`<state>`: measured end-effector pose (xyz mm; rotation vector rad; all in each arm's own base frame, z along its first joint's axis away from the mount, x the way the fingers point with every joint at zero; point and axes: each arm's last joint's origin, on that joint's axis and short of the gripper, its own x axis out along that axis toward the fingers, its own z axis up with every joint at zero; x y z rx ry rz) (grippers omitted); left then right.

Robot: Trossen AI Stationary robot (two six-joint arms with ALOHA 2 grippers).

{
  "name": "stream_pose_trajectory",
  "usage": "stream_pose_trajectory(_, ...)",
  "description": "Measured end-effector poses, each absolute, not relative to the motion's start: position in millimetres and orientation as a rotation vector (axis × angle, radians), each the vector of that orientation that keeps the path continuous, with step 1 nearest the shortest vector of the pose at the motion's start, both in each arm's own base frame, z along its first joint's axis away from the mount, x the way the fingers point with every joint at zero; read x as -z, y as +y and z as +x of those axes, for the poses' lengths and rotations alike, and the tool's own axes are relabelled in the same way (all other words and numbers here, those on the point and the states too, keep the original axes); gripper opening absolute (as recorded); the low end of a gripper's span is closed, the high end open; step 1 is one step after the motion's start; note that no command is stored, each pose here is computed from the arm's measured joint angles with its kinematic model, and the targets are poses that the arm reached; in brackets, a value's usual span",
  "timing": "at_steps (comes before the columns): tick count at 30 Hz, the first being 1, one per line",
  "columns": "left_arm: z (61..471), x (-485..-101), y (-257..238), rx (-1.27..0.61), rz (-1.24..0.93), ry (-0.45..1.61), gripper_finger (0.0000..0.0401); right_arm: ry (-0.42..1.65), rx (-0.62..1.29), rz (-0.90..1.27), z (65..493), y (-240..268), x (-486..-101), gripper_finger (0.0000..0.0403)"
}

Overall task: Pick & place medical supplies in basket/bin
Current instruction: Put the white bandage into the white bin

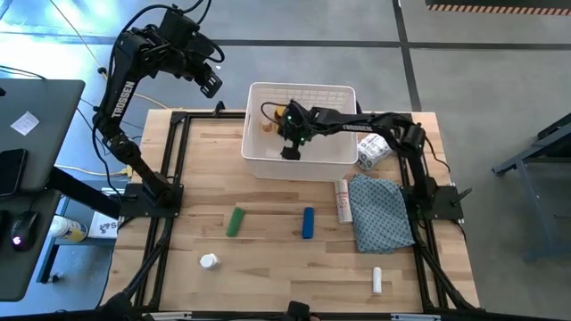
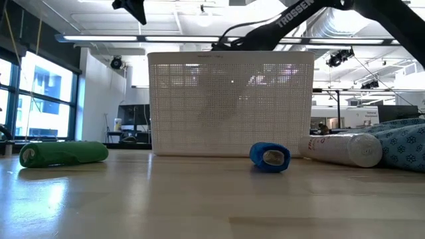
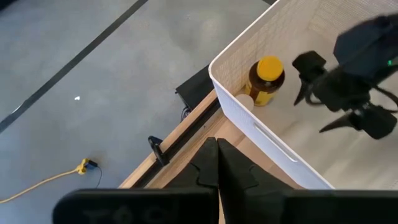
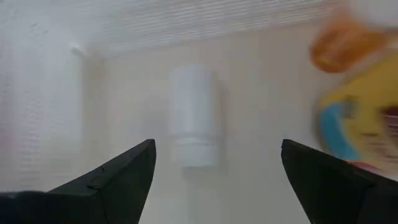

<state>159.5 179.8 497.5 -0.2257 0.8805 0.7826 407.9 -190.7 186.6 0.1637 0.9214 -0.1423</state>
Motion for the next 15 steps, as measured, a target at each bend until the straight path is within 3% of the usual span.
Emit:
stream_pose_trajectory(6,159,-498,180,-0.790,-0.228,0.880,0.0058,0.958,0.121,0.101,412,-177,-185,0.0314)
stream_pose_trajectory(15,159,-498,180,-0.804,-0.248,0.872,0.0062,0.975,0.183,0.074,411,-180,-184,0.0292)
